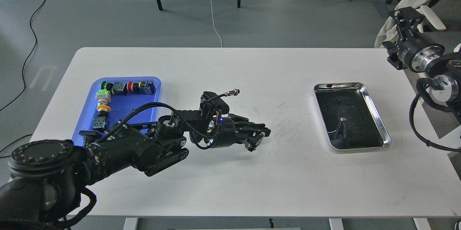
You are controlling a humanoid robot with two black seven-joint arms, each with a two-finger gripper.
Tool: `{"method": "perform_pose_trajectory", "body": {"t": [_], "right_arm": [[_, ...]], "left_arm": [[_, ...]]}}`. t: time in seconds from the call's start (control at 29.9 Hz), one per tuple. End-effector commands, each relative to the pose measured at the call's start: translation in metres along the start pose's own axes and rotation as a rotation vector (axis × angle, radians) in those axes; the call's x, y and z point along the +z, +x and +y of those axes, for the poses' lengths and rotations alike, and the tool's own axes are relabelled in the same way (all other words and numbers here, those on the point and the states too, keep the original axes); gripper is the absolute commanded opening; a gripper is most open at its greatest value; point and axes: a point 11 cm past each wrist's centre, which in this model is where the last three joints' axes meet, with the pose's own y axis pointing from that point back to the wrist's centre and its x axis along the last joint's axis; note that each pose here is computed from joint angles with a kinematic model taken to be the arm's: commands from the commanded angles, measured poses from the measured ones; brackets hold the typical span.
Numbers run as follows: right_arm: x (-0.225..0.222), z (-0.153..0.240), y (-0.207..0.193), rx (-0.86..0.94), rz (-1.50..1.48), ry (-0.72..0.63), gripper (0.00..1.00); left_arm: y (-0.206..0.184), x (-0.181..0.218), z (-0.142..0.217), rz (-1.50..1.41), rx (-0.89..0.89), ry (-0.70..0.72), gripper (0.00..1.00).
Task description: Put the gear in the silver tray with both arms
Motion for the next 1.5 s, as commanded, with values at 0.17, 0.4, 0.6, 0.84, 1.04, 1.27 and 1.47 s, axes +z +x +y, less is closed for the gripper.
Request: {"method": "perform_pose_trajectory", "body": {"t": [0.17, 0.4, 0.6, 0.84, 1.04, 1.27, 1.47], "right_arm": [[0.000, 0.000, -0.001, -0.002, -0.001, 0.000, 0.93], [0.001, 0.000, -0.001, -0.002, 0.000, -0.002, 0.93], [0.001, 0.000, -0.002, -0.003, 0.002, -0.002, 0.93], [0.002, 0.000, -0.002, -0.004, 0.007, -0.007, 0.93], [0.000, 0.000, -0.002, -0.004, 0.009, -0.005, 0.93], [0.004, -0.001, -0.008, -0.018, 0.034, -0.017, 0.93], [-0.002, -0.003, -0.014, -0.043, 0.071, -0.013, 0.93]], "left_arm": [[-0.003, 0.003, -0.001, 0.020, 0.010, -0.007, 0.09], [-0.008, 0.008, -0.003, 0.032, 0.008, -0.024, 0.15], [-0.008, 0.008, -0.003, 0.036, 0.009, -0.023, 0.25], [-0.007, 0.008, -0.003, 0.078, 0.027, -0.023, 0.38], [-0.001, 0.008, -0.002, 0.169, 0.073, -0.022, 0.44], [0.011, 0.006, -0.002, 0.176, 0.100, -0.022, 0.51], [0.055, 0.005, 0.001, 0.195, 0.194, -0.030, 0.59]]}}
